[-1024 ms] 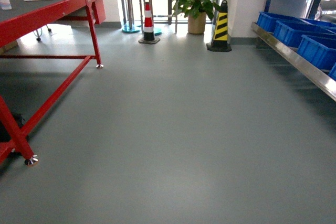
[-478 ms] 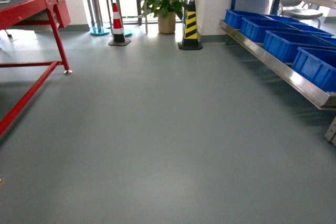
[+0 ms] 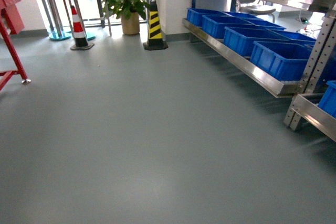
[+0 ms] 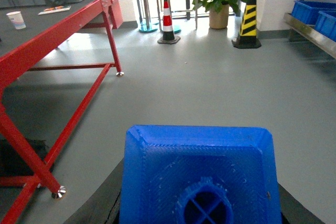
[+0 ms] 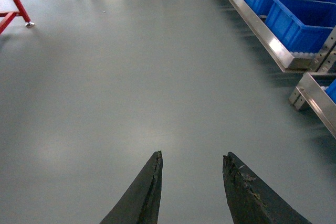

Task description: Sort blue parts and orange caps into right shelf containers

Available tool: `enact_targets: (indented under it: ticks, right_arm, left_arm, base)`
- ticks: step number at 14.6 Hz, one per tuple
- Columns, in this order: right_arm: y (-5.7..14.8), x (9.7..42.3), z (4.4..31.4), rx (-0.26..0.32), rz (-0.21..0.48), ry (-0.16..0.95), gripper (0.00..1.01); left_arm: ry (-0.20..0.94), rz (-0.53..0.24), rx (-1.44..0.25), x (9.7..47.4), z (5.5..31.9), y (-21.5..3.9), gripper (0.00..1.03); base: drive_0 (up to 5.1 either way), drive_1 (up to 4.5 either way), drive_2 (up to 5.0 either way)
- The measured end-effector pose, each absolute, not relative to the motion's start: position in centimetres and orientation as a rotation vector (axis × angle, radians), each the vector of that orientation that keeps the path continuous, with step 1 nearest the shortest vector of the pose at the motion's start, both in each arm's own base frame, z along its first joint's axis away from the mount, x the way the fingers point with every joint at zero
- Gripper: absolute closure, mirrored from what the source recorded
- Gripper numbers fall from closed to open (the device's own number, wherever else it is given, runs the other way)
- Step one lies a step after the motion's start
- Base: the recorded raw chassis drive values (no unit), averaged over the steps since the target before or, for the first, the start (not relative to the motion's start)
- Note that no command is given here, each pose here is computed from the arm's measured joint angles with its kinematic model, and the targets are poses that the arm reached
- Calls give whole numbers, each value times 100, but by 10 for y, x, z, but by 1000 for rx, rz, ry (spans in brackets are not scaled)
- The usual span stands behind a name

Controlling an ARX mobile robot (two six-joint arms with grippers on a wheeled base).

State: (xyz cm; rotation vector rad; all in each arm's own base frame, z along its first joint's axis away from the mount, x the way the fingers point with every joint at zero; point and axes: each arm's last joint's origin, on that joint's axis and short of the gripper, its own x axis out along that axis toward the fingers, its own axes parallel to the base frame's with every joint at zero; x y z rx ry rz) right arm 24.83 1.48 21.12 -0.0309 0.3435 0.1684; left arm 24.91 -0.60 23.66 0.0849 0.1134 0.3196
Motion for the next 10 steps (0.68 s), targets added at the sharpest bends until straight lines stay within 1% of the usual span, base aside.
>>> enact_targets:
  ticks: [10]
  right_arm:
    - [15,248,211,-31,168,344,67]
  left_arm:
    - [113,320,85,249,237,-6,59]
  base:
    - [-158,-158,-158]
